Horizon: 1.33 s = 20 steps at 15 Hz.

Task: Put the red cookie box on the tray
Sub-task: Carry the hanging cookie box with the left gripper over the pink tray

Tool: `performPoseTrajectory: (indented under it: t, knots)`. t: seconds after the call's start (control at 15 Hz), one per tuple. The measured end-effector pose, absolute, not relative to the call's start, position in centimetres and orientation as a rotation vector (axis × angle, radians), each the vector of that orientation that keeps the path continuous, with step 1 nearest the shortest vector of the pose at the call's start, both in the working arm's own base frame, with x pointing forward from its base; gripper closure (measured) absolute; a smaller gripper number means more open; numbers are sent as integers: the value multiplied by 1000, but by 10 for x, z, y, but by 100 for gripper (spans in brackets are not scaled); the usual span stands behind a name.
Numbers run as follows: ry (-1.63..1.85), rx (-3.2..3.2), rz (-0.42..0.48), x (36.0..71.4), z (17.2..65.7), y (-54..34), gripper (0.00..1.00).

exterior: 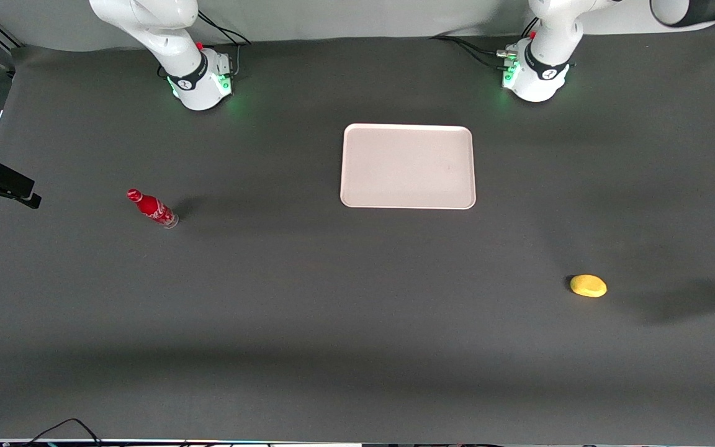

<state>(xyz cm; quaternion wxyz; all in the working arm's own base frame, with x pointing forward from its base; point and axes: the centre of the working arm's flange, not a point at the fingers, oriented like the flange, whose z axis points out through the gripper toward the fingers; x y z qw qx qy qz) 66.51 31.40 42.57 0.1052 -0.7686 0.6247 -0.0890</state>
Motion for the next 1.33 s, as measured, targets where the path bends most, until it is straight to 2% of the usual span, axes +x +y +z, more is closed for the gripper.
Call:
performPoseTrajectory:
  t: [0.2,0.4,0.73,1.07,1.33]
  knots:
    - [1752,-2362,-150,634,506,303,90]
    - [1662,-2462,-101,612,550,279,90]
    - [1346,-2764,-61,614,519,188,90]
    - [838,-3039,126,594,508,48,90]
    - [438,-3094,198,559,503,-90,90]
